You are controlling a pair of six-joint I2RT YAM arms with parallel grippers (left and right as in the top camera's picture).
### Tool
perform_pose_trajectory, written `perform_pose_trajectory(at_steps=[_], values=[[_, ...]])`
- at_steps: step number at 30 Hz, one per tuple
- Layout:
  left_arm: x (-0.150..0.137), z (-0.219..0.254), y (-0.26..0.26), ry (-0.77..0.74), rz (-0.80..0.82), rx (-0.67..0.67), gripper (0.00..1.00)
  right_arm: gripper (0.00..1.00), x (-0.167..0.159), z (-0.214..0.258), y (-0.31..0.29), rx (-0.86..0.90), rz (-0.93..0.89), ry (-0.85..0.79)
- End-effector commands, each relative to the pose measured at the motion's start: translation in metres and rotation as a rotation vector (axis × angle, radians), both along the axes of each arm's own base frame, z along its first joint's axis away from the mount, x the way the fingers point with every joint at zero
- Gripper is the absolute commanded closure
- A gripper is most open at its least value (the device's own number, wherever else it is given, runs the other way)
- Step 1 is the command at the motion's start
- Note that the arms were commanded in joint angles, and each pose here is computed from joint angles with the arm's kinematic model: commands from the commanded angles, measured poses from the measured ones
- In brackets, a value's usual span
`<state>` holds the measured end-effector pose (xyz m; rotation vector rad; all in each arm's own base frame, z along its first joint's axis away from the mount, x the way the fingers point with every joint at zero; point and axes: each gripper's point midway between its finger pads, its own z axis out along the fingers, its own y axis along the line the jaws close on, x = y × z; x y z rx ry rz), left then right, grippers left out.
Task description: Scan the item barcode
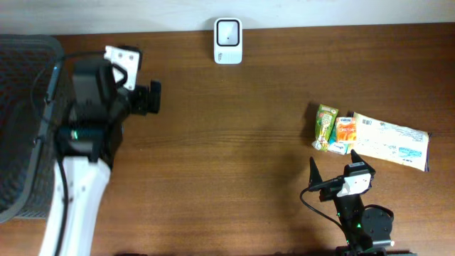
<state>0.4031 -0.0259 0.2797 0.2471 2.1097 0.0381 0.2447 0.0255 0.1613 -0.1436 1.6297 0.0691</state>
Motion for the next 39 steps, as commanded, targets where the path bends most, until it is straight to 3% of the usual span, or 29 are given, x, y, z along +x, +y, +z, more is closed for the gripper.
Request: perform_pose_trajectory(at_steps=[1,6,10,15,17,39], values=[[-0.033,-0.03,0.0,-0.112,-0.017,0.003,0.01,0.01,0.0,-0.002,-0.001,0.004,-0.001,0.001],[-0.105,-0.078,0.004,-0.419,-0.039,0.046,0.01,0.01,0.0,-0.002,-0.001,0.004,-0.001,0.001],[-0.139,-0.103,0.013,-0.549,-0.006,0.05,0.01,0.01,0.0,-0.002,-0.001,0.004,-0.001,0.001],[-0.155,-0.14,0.025,-0.405,0.037,0.076,0.01,0.01,0.0,-0.002,-0.001,0.004,-0.001,0.001],[-0.157,-0.121,0.024,-0.487,0.035,0.073,0.01,0.01,0.0,-0.002,-0.001,0.004,-0.001,0.001],[-0.157,-0.123,0.025,-0.48,0.039,0.074,0.01,0.01,0.0,-0.002,-0.001,0.004,-0.001,0.001]])
